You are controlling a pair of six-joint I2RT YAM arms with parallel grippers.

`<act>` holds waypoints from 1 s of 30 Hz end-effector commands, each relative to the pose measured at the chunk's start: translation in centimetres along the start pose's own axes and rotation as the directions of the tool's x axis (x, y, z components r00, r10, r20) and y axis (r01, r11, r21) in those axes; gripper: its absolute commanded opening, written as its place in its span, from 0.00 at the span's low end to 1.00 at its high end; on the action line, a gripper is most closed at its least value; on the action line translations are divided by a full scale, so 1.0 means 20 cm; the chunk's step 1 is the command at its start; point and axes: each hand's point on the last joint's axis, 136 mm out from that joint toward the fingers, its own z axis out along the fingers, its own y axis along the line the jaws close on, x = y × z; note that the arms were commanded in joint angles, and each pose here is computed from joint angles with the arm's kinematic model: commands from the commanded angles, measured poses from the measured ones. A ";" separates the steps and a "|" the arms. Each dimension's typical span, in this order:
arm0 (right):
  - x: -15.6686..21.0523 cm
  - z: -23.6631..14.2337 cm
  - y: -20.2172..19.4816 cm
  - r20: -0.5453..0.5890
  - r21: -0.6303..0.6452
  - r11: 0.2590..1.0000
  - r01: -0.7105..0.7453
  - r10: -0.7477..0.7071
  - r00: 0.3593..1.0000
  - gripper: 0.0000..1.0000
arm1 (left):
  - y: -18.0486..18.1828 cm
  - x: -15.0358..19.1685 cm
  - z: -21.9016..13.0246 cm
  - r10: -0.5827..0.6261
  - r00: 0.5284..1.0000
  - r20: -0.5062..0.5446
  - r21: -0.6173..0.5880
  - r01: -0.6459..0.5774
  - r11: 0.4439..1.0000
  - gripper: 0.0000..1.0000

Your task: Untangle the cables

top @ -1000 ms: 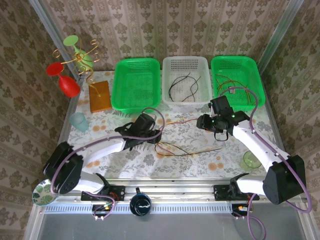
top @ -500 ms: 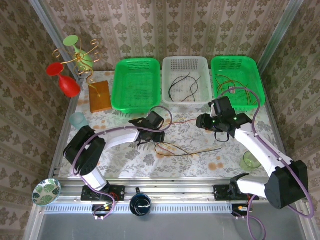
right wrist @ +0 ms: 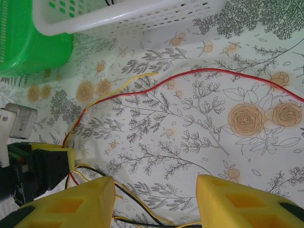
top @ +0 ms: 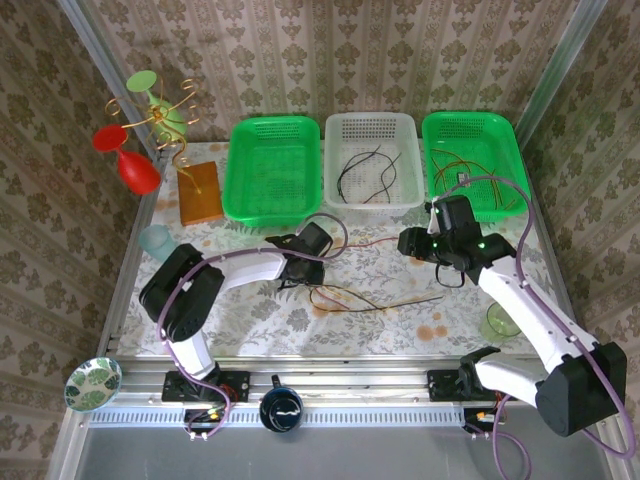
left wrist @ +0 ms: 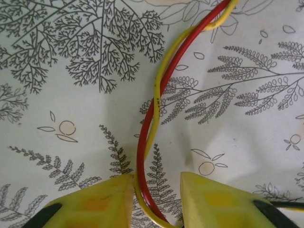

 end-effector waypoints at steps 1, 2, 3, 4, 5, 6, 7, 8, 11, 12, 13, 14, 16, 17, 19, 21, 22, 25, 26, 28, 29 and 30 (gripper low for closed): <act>0.01 -0.02 -0.04 0.019 0.025 1.000 0.004 -0.005 1.000 0.50 | -0.02 0.00 0.00 0.007 1.000 -0.026 0.004 -0.006 1.000 0.16; 0.01 -0.03 -0.05 0.021 0.027 1.000 0.003 -0.003 1.000 0.50 | -0.03 0.00 0.00 0.010 1.000 -0.023 0.007 -0.010 1.000 0.12; 0.01 -0.03 -0.05 0.023 0.027 1.000 0.002 -0.003 1.000 0.50 | -0.03 0.00 0.00 0.013 1.000 -0.020 0.014 -0.013 1.000 0.08; 0.01 -0.04 -0.05 0.023 0.029 1.000 0.002 -0.002 1.000 0.50 | -0.05 -0.01 -0.01 0.014 1.000 -0.010 0.025 -0.014 1.000 0.05; 0.01 -0.04 -0.06 0.026 0.029 1.000 0.001 -0.002 1.000 0.50 | -0.06 -0.03 -0.03 0.010 1.000 -0.001 0.037 -0.010 0.999 0.03; 0.01 -0.05 -0.06 0.031 0.027 1.000 0.001 -0.002 1.000 0.50 | -0.08 -0.05 -0.05 0.003 1.000 0.017 0.056 -0.004 0.998 0.00; 0.00 -0.06 -0.05 0.036 0.025 1.000 0.003 -0.003 0.999 0.50 | -0.09 -0.06 -0.06 -0.007 0.999 0.031 0.073 0.005 0.997 0.00; 0.00 -0.07 -0.05 0.042 0.022 1.000 0.005 -0.006 0.999 0.50 | -0.11 -0.09 -0.09 -0.020 0.999 0.051 0.093 0.015 0.996 0.00; -0.02 -0.08 -0.04 0.056 0.013 1.000 0.013 -0.014 0.998 0.51 | -0.15 -0.16 -0.19 -0.037 0.995 0.098 0.127 0.024 0.992 0.00; -0.02 -0.09 -0.04 0.061 0.011 1.000 0.015 -0.015 0.998 0.51 | -0.17 -0.19 -0.22 -0.036 0.993 0.113 0.138 0.020 0.990 0.00; -0.03 -0.09 -0.04 0.067 0.010 1.000 0.015 -0.016 0.998 0.51 | -0.18 -0.21 -0.25 -0.040 0.991 0.129 0.148 0.021 0.989 0.00; -0.04 -0.10 -0.03 0.072 0.006 1.000 0.017 -0.017 0.997 0.51 | -0.19 -0.23 -0.29 -0.042 0.988 0.148 0.160 0.018 0.987 0.00; -0.05 -0.11 -0.02 0.081 -0.004 1.000 0.021 -0.021 0.996 0.51 | -0.21 -0.27 -0.37 -0.042 0.981 0.188 0.178 0.008 0.984 0.00; -0.05 -0.12 -0.02 0.088 -0.009 1.000 0.023 -0.022 0.996 0.52 | -0.21 -0.29 -0.40 -0.042 0.977 0.209 0.185 0.003 0.983 0.00; -0.07 -0.13 0.00 0.104 -0.026 0.999 0.030 -0.027 0.994 0.52 | -0.22 -0.33 -0.48 -0.040 0.967 0.253 0.201 -0.012 0.979 0.00; -0.10 -0.15 0.02 0.128 -0.047 0.998 0.030 -0.024 0.991 0.53 | -0.23 -0.37 -0.56 -0.047 0.955 0.293 0.214 -0.018 0.977 0.00; -0.10 -0.16 0.03 0.128 -0.060 0.998 0.026 -0.019 0.992 0.54 | -0.24 -0.38 -0.59 -0.049 0.950 0.309 0.223 -0.023 0.975 0.00; -0.16 -0.20 0.12 0.177 -0.152 0.987 0.047 -0.020 0.984 0.56 | -0.27 -0.42 -0.70 -0.049 0.931 0.361 0.270 -0.055 0.961 0.00; -0.17 -0.22 0.15 0.190 -0.185 0.981 0.058 -0.022 0.981 0.57 | -0.28 -0.43 -0.73 -0.057 0.926 0.374 0.289 -0.058 0.955 0.00; -0.19 -0.25 0.22 0.223 -0.257 0.961 0.107 -0.049 0.974 0.59 | -0.30 -0.43 -0.77 -0.071 0.918 0.391 0.317 -0.062 0.946 0.00; -0.19 -0.27 0.25 0.240 -0.287 0.948 0.138 -0.068 0.968 0.59 | -0.30 -0.44 -0.79 -0.078 0.915 0.397 0.328 -0.062 0.943 0.00; -0.20 -0.28 0.28 0.259 -0.316 0.933 0.169 -0.087 0.962 0.60 | -0.30 -0.44 -0.81 -0.083 0.912 0.402 0.336 -0.062 0.940 0.00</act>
